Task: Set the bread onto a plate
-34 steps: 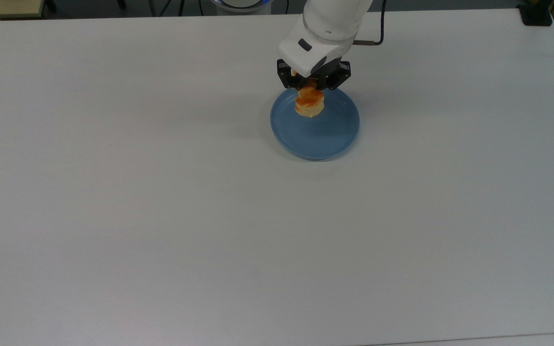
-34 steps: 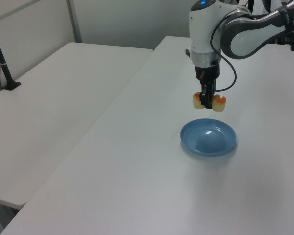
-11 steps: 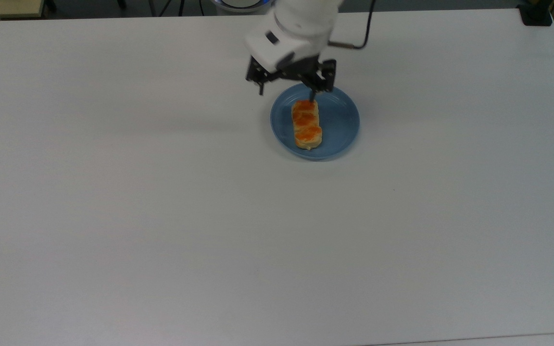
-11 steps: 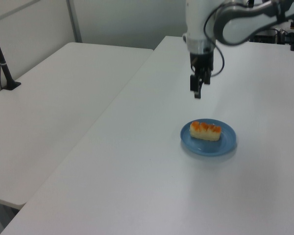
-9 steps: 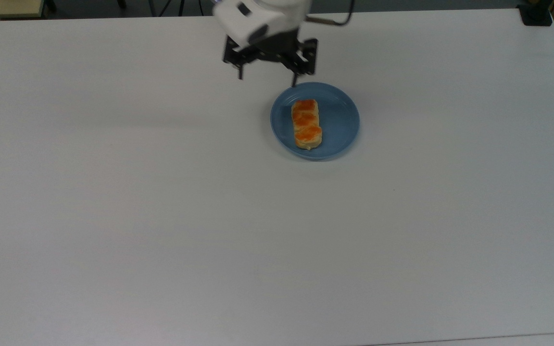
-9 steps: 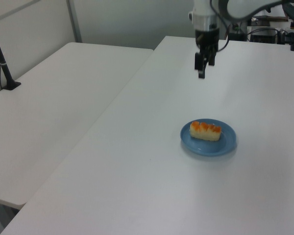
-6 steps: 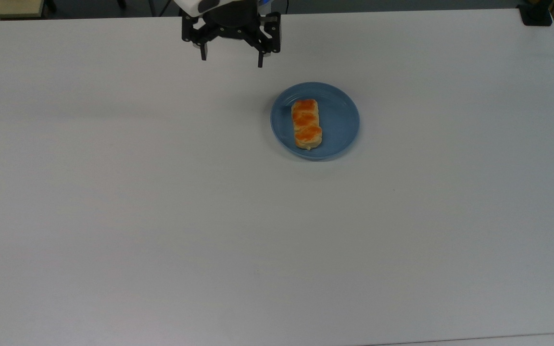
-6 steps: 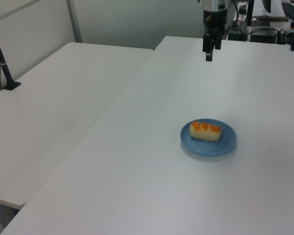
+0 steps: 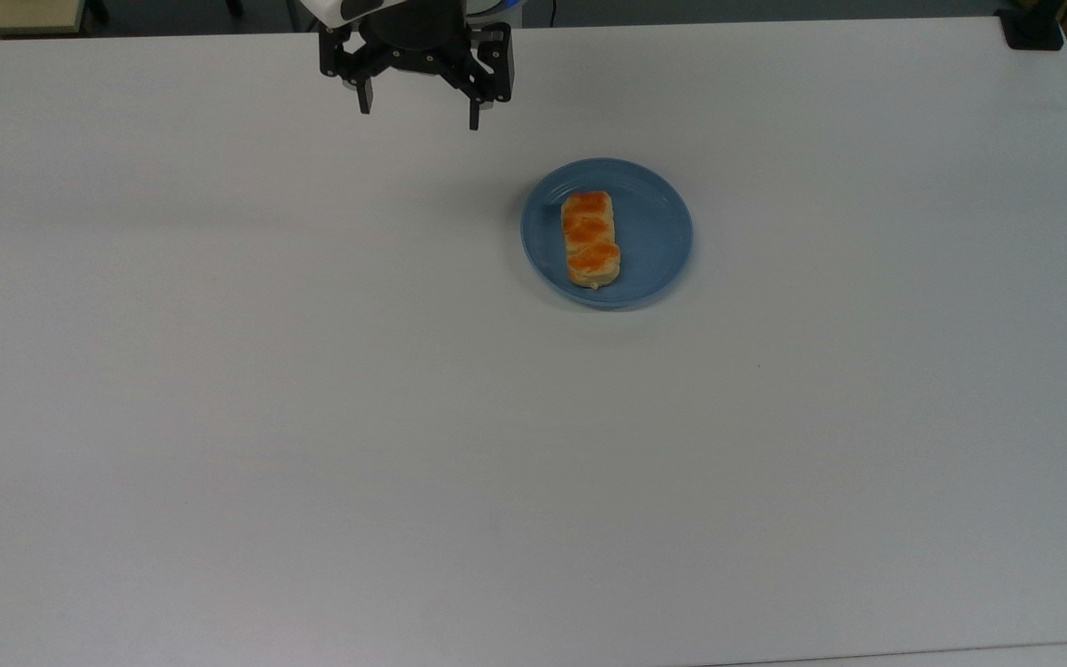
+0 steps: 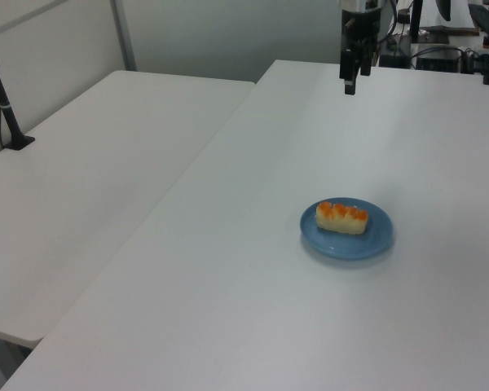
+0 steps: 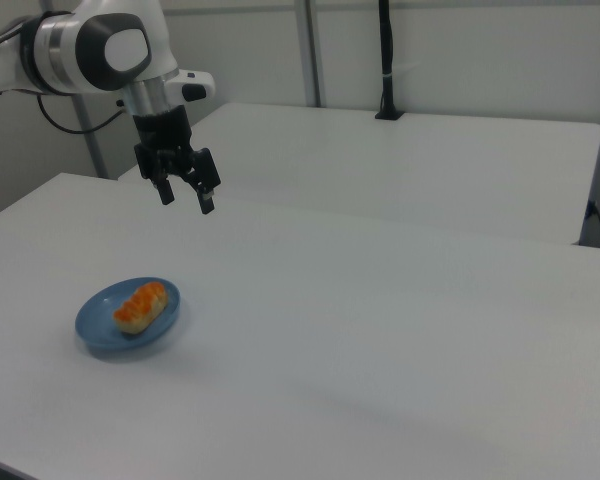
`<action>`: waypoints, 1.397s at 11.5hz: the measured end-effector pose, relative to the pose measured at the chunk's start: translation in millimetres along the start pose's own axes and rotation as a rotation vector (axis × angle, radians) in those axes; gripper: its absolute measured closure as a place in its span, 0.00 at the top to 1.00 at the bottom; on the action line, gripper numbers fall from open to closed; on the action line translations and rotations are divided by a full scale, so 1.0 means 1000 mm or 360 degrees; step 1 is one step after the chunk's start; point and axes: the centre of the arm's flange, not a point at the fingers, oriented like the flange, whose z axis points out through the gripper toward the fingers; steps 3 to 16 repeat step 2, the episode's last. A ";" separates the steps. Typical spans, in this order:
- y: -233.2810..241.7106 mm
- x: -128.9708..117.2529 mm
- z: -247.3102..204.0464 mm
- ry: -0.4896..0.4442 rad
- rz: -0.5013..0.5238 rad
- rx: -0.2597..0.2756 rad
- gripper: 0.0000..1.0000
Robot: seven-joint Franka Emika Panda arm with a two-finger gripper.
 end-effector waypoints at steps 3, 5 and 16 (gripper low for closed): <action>0.001 0.000 0.000 0.0000 0.0003 0.0000 1.00; 0.001 0.000 0.000 0.0000 0.0003 0.0000 1.00; 0.001 0.000 0.000 0.0000 0.0003 0.0000 1.00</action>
